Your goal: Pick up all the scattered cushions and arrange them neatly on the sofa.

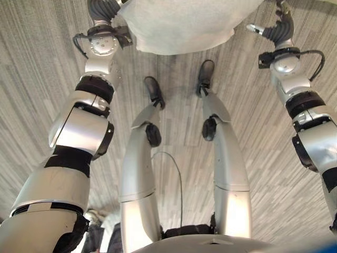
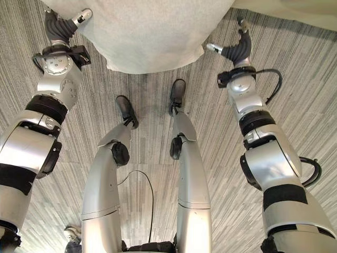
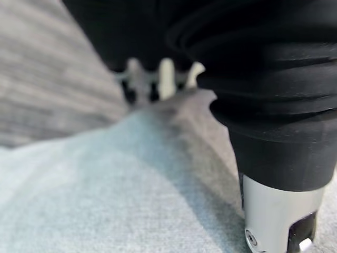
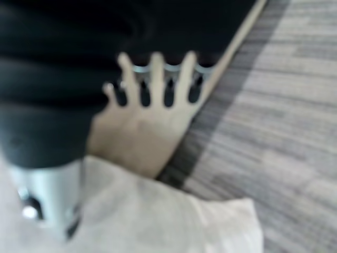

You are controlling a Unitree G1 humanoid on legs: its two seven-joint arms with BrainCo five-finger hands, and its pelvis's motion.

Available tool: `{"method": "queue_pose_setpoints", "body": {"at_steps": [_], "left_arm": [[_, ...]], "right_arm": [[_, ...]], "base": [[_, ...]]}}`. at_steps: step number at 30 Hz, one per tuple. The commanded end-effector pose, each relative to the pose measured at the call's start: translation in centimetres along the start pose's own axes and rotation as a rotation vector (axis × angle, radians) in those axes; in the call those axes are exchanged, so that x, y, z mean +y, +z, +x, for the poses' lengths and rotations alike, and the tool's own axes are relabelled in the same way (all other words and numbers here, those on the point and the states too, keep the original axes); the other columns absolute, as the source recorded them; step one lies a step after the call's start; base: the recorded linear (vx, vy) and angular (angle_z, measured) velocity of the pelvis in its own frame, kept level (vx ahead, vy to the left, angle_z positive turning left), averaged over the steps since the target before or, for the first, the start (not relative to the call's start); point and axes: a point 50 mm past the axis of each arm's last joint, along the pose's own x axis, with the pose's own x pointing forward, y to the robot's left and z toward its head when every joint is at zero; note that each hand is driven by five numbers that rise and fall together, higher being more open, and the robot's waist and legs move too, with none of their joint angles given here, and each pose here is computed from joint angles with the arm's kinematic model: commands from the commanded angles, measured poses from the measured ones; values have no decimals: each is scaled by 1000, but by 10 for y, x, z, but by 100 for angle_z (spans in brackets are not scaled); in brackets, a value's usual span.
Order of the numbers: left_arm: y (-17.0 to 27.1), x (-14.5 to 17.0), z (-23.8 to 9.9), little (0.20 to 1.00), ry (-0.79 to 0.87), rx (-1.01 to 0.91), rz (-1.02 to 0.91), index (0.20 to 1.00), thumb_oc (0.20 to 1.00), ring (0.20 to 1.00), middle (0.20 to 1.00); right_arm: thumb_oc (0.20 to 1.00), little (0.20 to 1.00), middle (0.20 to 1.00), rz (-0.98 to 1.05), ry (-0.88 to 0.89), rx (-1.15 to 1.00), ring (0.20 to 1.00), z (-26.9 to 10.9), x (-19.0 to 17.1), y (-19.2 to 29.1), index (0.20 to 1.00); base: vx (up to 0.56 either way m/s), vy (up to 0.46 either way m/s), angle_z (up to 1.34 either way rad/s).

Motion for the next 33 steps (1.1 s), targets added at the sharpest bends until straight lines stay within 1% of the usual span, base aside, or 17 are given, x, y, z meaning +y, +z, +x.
{"method": "queue_pose_setpoints", "body": {"at_steps": [1,6,7,8,9,11,15,16,17,18,19,22,25,26,30,32,33], "left_arm": [[-1,-8,-6,1000,-49,-40,-52,1000,1000,1000,1000],[13,-38,-12,1000,-132,-98,-81,1000,1000,1000,1000],[14,-38,-12,1000,-132,-99,-81,1000,1000,1000,1000],[17,-51,-16,1000,-168,-117,-83,1000,1000,1000,1000],[19,-57,-18,1000,-187,-125,-84,1000,1000,1000,1000],[20,-72,-25,1000,-238,-138,-82,1000,1000,1000,1000],[23,-82,-31,1000,-269,-160,-108,1000,1000,1000,1000],[23,-81,-31,1000,-269,-159,-107,1000,1000,1000,1000],[23,-84,-33,702,-281,-165,-124,702,702,702,702],[23,-84,-33,576,-281,-164,-123,576,576,576,576],[21,-84,-35,200,-278,-157,-138,200,200,200,200],[14,-89,-44,200,-298,-154,-181,200,200,200,200],[8,-89,-50,200,-308,-150,-195,200,200,200,200],[2,-89,-57,200,-320,-149,-212,200,200,200,200],[-35,-78,-91,200,-354,-93,-234,200,200,200,200],[-77,-54,-135,200,-392,-4,-234,200,200,200,200],[-78,-54,-136,200,-392,-1,-233,200,200,200,200]], "right_arm": [[1000,1000,1000,-22,-24,-2,1000,-1,-4,-3,1000],[1000,1000,1000,-22,-29,-49,1000,6,-5,15,1000],[1000,1000,1000,-22,-29,-49,1000,6,-5,15,1000],[1000,1000,1000,-5,-15,-78,1000,9,-3,25,1000],[1000,1000,1000,-7,-5,-90,1000,10,-2,30,1000],[1000,1000,1000,42,77,-170,1000,8,21,53,1000],[1000,1000,1000,97,178,-266,1000,-3,51,77,1000],[1000,1000,1000,97,178,-265,1000,-3,51,77,1000],[313,313,313,136,220,-304,313,-9,64,87,313],[200,200,200,136,221,-303,200,-10,64,86,200],[200,200,200,176,239,-316,200,-14,71,90,200],[200,200,200,250,296,-355,200,-30,91,97,200],[200,200,200,260,316,-377,200,-37,96,97,200],[200,200,200,279,325,-391,200,-44,96,94,200],[200,200,200,316,330,-366,200,-68,84,58,200],[200,200,200,348,350,-269,200,-107,72,6,200],[200,200,200,349,351,-267,200,-108,72,5,200]], "base": [[0,0,0],[0,0,0],[0,0,0],[0,-12,3],[4,-26,4],[12,-33,7],[8,-6,5],[0,0,0],[0,0,0],[0,0,0],[0,0,0],[0,0,0],[0,0,0],[-12,8,4],[-6,0,1],[0,0,0],[0,0,0]]}}
